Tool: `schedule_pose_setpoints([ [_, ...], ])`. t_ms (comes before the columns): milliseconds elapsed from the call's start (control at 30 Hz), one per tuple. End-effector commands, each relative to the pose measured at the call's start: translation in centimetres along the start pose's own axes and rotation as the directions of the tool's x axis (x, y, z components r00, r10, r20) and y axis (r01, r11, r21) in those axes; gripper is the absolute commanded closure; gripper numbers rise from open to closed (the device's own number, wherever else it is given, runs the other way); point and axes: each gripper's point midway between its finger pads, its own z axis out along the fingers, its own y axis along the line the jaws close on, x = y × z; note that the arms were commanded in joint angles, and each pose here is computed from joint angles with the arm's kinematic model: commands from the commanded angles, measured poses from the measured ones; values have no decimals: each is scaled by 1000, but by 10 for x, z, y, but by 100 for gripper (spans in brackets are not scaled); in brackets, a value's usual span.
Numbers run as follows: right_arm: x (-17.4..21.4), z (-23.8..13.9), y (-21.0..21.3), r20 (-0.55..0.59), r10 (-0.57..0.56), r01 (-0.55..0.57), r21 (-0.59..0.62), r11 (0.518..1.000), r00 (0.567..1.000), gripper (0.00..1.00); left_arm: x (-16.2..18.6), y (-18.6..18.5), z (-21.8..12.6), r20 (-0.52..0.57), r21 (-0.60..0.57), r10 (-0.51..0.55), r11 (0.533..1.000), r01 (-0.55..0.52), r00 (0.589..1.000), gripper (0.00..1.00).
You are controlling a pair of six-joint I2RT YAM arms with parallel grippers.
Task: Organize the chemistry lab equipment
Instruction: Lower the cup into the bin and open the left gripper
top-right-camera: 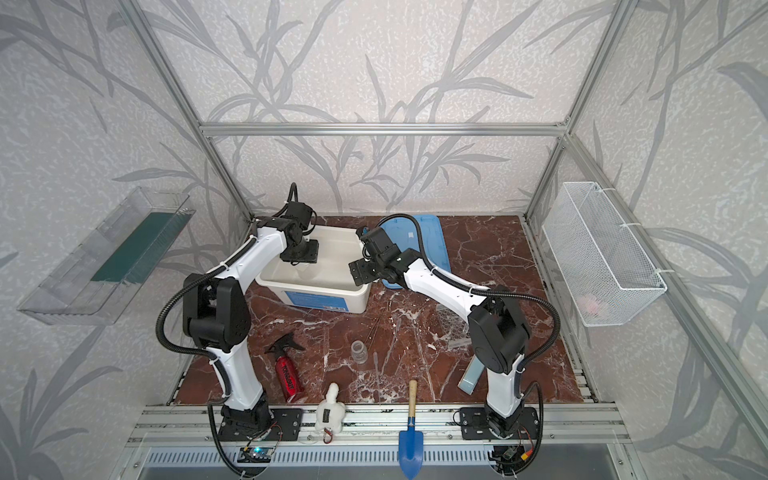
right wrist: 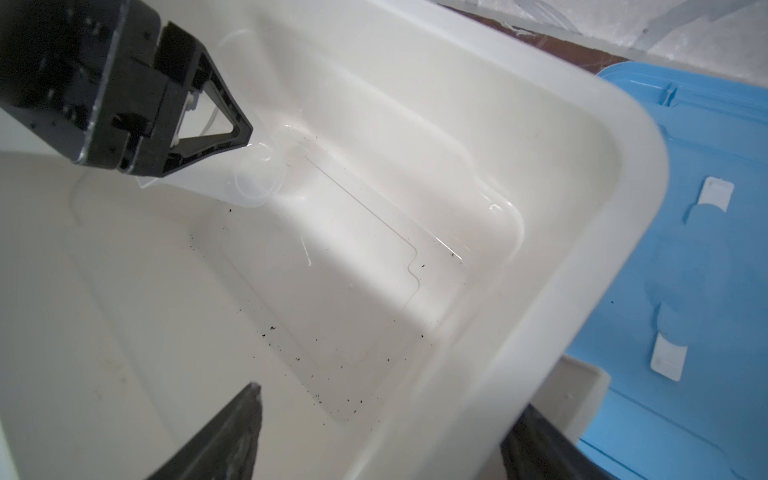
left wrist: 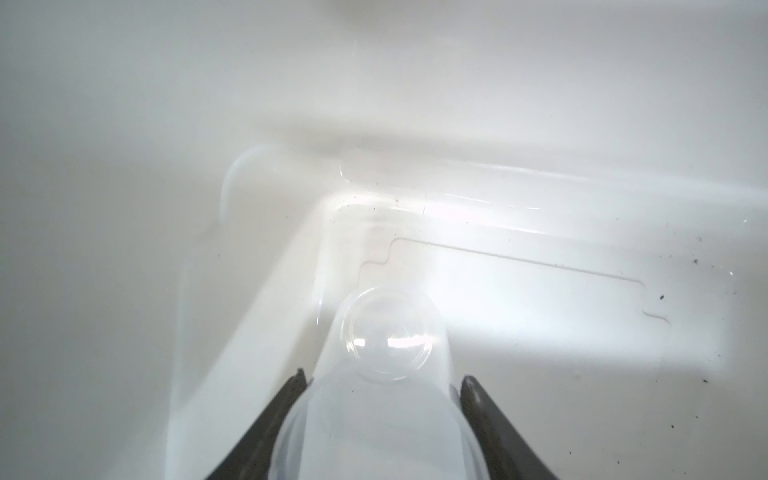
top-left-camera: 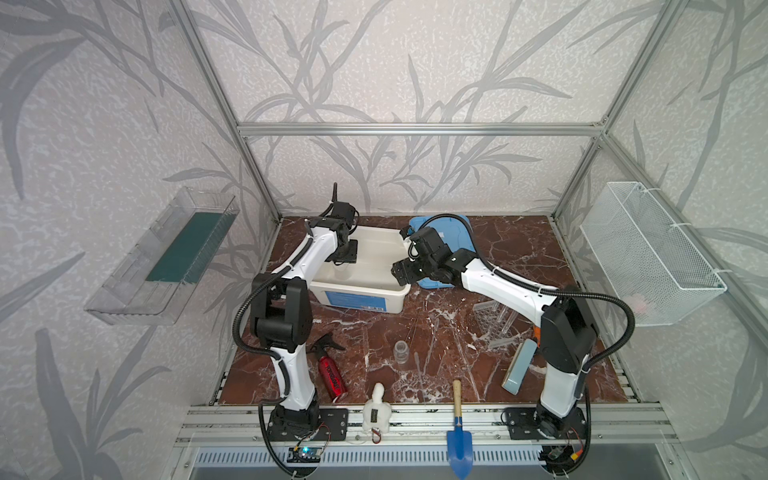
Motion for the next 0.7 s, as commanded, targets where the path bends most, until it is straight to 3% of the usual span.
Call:
schedule_pose_setpoints([
  [0,3,2,1,-8,6,-6,-17,1000,1000,15,9,6,-10,-8,-8,-34,999,34,999,43],
  [300,10,7,-3,-27,24,-24,-12,1000,999,15,17,7,-56,0,45,-50,998,50,999,44],
  [667,8,7,-3,-22,37,-37,-20,999,999,15,55,18,-3,-117,-63,-40,997,33,992,44],
])
